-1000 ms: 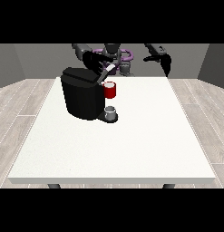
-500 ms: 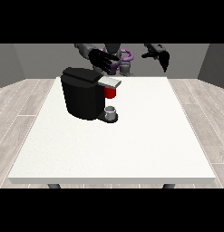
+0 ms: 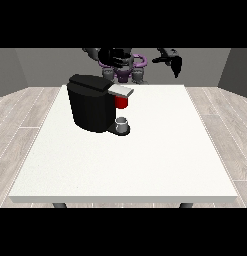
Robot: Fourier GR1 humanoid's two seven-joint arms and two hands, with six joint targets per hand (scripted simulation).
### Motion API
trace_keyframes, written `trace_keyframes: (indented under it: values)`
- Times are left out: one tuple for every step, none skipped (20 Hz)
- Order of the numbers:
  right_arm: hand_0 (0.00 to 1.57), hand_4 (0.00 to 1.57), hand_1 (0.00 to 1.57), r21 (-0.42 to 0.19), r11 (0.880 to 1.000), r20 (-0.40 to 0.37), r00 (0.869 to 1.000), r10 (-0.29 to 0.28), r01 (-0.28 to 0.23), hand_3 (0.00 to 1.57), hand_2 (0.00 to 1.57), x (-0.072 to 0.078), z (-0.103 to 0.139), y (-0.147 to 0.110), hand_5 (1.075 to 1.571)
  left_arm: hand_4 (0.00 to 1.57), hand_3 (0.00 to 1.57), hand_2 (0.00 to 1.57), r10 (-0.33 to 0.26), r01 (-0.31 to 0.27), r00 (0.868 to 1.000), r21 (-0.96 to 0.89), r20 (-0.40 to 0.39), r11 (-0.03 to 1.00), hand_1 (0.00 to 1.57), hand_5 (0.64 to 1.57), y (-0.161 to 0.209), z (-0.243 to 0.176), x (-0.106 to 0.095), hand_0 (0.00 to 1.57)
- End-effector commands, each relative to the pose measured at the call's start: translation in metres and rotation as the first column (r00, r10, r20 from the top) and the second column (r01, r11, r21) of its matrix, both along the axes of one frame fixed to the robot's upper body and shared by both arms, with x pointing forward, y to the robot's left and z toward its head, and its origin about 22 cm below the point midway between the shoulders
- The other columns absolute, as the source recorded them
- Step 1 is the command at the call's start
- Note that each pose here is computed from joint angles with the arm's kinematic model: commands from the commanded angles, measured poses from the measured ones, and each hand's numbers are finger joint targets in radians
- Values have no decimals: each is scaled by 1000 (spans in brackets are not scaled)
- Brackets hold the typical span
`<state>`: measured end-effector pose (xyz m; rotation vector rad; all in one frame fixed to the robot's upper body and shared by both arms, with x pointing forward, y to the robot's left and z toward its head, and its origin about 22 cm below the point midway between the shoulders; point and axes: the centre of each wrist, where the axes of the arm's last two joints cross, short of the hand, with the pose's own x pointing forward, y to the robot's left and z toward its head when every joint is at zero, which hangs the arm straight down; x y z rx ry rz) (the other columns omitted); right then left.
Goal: Insert the coffee pod into the coffee machine and close the lid
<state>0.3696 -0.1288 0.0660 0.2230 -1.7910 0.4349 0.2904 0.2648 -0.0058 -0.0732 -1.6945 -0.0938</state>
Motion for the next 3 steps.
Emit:
trace_keyframes:
  values:
    - [0,279,0,103,994,-96,995,-26,36,0,0,-29,-37,-11,1571,192,0,0,54,-54,997,-4,-61,999,0,1571,6,-16,-16,0]
    - [0,251,0,117,993,-115,993,9,4,0,0,-42,-41,0,1571,192,0,0,74,-74,996,7,-57,997,0,1571,12,-22,-10,0]
    - [0,157,0,130,990,-117,992,-45,61,0,0,-46,-50,-6,1571,192,0,0,60,-60,996,-2,-65,998,0,1571,13,-13,-8,0]
